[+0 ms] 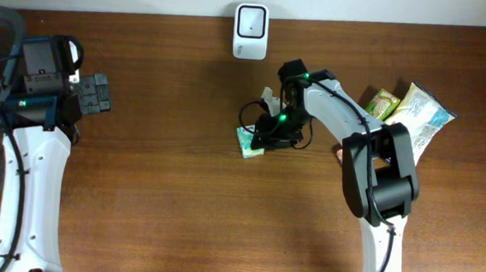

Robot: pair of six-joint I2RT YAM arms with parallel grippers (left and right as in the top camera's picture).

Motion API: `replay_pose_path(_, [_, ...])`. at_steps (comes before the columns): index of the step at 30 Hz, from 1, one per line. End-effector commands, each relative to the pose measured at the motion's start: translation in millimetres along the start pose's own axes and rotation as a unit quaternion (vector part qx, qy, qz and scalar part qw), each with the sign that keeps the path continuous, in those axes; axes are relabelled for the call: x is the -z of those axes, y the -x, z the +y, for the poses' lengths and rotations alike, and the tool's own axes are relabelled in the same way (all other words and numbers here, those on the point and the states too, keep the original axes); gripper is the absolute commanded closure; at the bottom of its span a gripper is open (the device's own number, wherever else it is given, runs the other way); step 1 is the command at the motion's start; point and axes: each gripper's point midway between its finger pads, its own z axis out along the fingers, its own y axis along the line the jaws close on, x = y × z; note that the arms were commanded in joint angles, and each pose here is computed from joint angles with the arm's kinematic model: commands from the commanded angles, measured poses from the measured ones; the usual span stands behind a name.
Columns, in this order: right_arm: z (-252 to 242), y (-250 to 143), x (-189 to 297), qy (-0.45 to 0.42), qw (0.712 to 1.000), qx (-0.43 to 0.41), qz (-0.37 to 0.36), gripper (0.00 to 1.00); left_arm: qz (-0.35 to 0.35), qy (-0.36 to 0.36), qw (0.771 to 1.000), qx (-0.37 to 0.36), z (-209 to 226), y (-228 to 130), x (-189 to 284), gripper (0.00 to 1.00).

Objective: Scan the item barcode
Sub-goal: 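Lower and grasp the green Kleenex pack with the right gripper, then lift the green pack and raise it toward the scanner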

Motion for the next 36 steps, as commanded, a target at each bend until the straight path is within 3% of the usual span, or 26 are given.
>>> replay_pose_path(1, [3,-2,-12,-0.019,0.999,-0.029,0.003,0.59,-0.011,0.004,1.0,0.009,4,4,7,0.01])
replay_pose_path(5, [-1,-1,-15,-0.033,0.999,-0.042,0.0,0.81,-0.011,0.004,1.0,0.009,4,4,7,0.01])
replay_pose_path(10, [1,-3,-14,-0.027,0.999,-0.046,0.004,0.96,-0.011,0.004,1.0,0.009,4,4,7,0.01])
replay_pose_path(14, [43,-8,7,0.072,0.997,0.017,0.007,0.96,-0.011,0.004,1.0,0.009,4,4,7,0.01])
replay_pose_path(16, [84,-14,48,0.17,0.981,0.095,-0.01,0.96,-0.011,0.004,1.0,0.009,4,4,7,0.01])
replay_pose_path(20, [115,-22,108,0.253,0.955,0.145,-0.059,0.96,-0.011,0.004,1.0,0.009,4,4,7,0.01])
replay_pose_path(25, [122,-19,164,0.318,0.929,0.145,-0.12,0.96,-0.011,0.004,1.0,0.009,4,4,7,0.01])
replay_pose_path(33, [106,-13,245,0.438,0.865,0.122,-0.212,0.96,-0.011,0.004,1.0,0.009,4,4,7,0.01])
replay_pose_path(36, [96,-11,255,0.435,0.864,0.111,-0.225,0.96,-0.011,0.004,1.0,0.009,4,4,7,0.01])
